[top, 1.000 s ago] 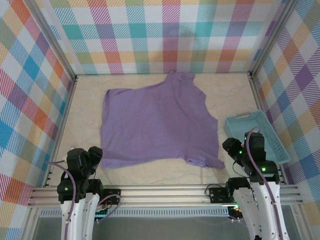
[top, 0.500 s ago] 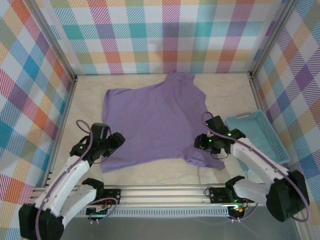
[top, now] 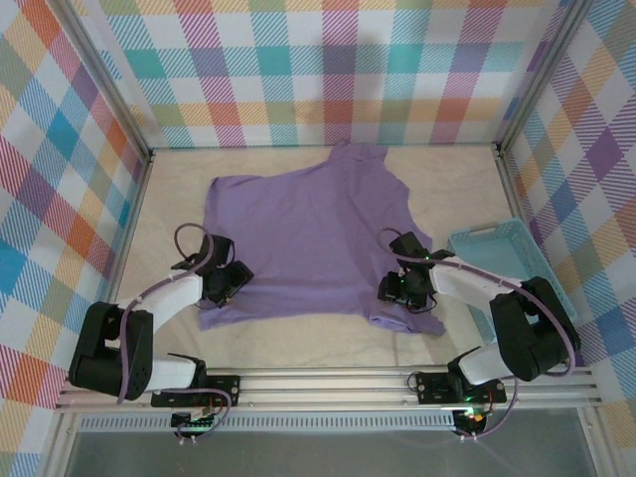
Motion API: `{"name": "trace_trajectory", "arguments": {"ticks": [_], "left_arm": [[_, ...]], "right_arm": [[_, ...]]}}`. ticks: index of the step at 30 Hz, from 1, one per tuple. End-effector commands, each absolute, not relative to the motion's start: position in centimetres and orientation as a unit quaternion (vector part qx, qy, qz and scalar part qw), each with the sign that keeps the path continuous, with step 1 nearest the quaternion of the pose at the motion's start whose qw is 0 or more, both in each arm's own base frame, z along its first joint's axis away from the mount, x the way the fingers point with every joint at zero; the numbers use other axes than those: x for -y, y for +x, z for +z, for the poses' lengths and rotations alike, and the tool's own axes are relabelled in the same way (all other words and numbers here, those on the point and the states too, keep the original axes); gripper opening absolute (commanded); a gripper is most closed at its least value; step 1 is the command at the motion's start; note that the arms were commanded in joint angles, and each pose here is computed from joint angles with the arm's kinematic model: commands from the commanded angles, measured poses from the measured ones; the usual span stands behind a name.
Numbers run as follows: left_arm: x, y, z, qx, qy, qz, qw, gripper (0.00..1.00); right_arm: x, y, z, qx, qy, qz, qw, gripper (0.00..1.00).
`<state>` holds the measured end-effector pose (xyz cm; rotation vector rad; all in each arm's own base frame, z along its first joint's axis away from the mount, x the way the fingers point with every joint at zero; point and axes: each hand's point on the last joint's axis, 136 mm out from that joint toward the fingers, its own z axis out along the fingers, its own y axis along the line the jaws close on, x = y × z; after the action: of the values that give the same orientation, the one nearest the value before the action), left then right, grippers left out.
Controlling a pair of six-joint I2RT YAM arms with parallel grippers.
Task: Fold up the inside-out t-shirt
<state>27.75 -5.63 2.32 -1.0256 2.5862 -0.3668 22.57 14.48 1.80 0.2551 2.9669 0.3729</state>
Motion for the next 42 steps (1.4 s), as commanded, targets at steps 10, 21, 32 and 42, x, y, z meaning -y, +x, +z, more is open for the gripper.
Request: {"name": "trace_trajectory", "arguments": {"ticks": [10,21,32,42], "left_arm": [[0.7,30.8,4.5,-0.910,-0.369,-0.073,0.175,0.73],[7.7,27.2,10.2,-0.923,-0.261,-0.093,0.266,0.84],[13.1,25.1,7.7,-0.946,-0.175,-0.115,0.249,0.84],[18.3,23.6,7.4,-0.950,-0.092,-0.137,0.265,0.85]], "right_arm": [[-17.9,21.7,5.6,-0.983,-0.070,0.117,0.119,0.53],[-21.2,17.5,4.6,-0.968,-0.222,0.044,0.107,0.47],[-21.3,20.1,4.2,-0.964,-0.222,-0.018,0.145,0.34],[-21.3,21.5,4.8,-0.958,-0.231,-0.042,0.166,0.16]]}}
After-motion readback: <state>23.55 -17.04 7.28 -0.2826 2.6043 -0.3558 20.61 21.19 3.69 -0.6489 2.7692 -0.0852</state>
